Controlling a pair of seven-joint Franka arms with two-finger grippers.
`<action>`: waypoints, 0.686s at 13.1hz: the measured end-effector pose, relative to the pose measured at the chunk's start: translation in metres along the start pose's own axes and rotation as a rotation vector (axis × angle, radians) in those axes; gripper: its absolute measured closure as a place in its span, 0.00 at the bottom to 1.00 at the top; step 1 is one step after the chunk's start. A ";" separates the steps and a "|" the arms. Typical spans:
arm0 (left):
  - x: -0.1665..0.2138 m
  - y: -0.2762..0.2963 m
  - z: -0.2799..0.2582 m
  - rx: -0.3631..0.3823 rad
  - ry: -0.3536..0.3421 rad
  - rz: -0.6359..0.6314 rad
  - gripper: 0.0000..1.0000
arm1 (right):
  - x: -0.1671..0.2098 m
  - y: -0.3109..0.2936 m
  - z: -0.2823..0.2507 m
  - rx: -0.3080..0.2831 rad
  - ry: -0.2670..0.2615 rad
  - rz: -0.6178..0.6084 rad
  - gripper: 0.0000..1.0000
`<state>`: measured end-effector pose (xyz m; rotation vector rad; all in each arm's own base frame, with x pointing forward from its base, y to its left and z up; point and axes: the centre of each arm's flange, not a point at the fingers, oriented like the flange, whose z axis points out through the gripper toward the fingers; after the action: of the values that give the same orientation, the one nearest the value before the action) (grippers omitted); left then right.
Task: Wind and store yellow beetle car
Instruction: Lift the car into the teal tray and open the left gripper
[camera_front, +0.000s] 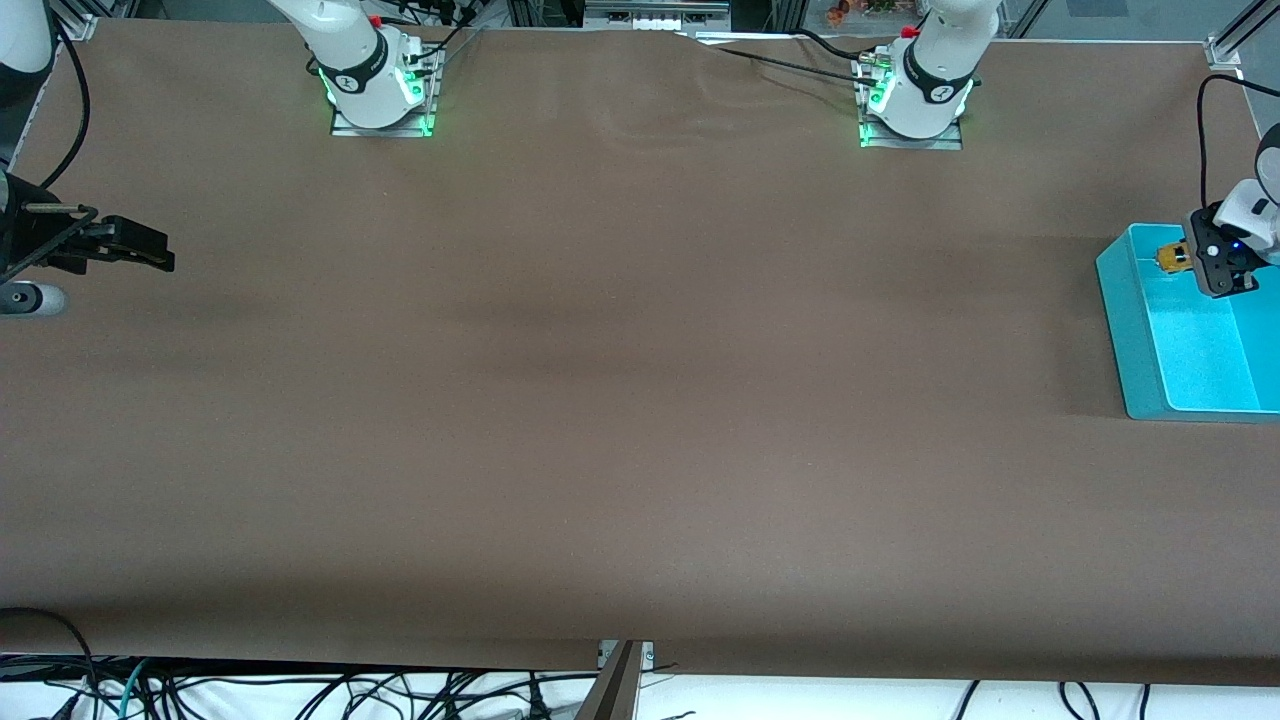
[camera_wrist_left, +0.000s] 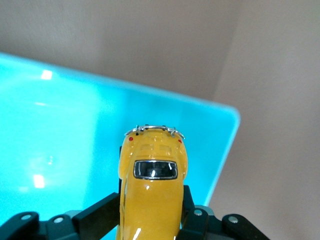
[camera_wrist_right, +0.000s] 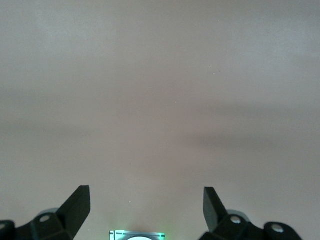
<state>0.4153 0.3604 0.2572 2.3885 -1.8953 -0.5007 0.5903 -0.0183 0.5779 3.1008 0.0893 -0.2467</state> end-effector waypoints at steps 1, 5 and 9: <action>-0.013 0.001 0.020 0.016 0.013 0.000 0.48 | 0.000 0.000 0.000 0.000 0.000 0.000 0.00; -0.024 -0.001 0.058 0.038 0.039 0.021 0.48 | 0.000 0.004 0.000 0.001 0.000 0.007 0.00; -0.017 -0.006 0.074 0.041 0.051 0.033 0.48 | 0.000 0.005 0.000 0.001 0.001 0.009 0.00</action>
<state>0.3969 0.3895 0.1893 2.3661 -1.9394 -0.3985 0.5902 -0.0236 0.5779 3.1020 0.0754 -0.2458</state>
